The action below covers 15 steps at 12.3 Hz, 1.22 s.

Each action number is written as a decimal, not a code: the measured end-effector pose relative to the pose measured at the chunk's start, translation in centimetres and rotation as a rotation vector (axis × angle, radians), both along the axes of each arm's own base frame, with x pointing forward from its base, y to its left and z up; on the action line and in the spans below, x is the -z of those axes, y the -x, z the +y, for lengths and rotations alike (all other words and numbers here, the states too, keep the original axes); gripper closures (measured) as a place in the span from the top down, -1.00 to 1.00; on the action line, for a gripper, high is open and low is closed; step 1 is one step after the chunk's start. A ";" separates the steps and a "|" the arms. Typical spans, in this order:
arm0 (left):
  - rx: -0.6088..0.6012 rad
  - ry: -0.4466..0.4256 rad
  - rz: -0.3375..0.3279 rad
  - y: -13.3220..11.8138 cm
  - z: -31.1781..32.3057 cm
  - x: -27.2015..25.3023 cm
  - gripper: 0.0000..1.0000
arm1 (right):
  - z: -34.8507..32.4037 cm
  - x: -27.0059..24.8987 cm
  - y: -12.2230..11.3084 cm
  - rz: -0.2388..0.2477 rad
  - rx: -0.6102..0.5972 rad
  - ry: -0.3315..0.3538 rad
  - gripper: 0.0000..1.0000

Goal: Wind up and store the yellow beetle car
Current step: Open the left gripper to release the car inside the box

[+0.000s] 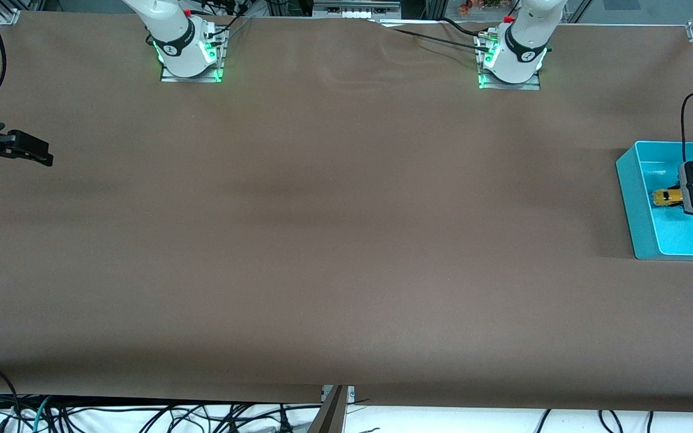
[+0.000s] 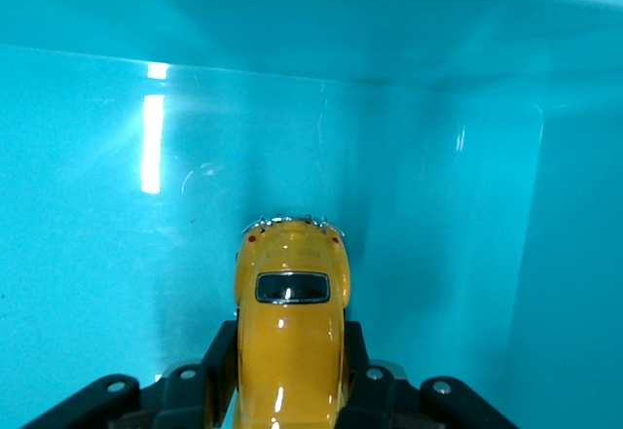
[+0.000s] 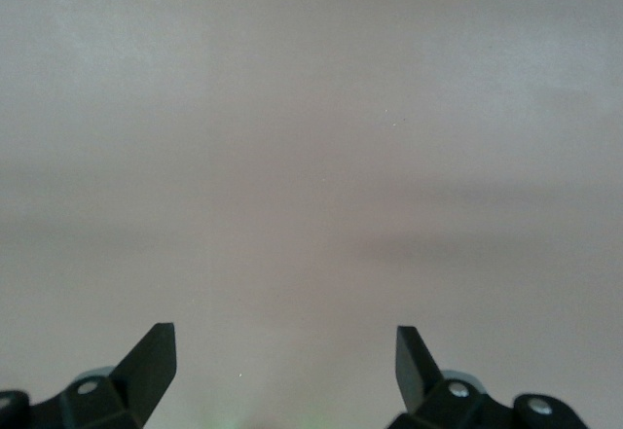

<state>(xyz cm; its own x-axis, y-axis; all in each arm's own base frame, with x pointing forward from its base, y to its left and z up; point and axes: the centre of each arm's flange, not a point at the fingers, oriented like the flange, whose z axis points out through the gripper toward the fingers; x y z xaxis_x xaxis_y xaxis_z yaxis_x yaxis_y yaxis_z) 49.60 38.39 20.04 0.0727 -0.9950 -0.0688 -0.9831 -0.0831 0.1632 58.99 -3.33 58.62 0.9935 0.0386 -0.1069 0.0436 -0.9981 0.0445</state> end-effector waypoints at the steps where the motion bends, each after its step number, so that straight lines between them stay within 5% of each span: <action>1: 0.002 0.000 -0.003 -0.1 -0.1 -0.1 0.07 | 0.0 0.0 0.0 0.000 0.000 0.000 1.00; 5: 0.019 -0.025 -0.042 -1.9 -0.2 -3.0 0.94 | 0.0 0.0 0.0 0.000 0.000 0.000 1.00; 10: -0.030 -0.074 -0.028 -6.6 -7.8 -18.3 1.00 | 0.0 0.0 0.0 0.000 0.000 0.000 1.00; 15: -0.256 -0.099 0.018 -10.8 -23.0 -30.2 1.00 | 0.0 0.0 0.0 0.000 -0.001 0.000 1.00</action>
<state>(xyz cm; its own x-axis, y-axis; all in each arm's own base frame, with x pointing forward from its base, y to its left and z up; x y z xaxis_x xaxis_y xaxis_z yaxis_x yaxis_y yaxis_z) 60.38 15.43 50.27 0.3187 -0.9328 -0.1680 -0.9251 -0.3447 0.1593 59.00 -3.29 58.62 0.9935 0.0394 -0.1068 0.0444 -0.9980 0.0444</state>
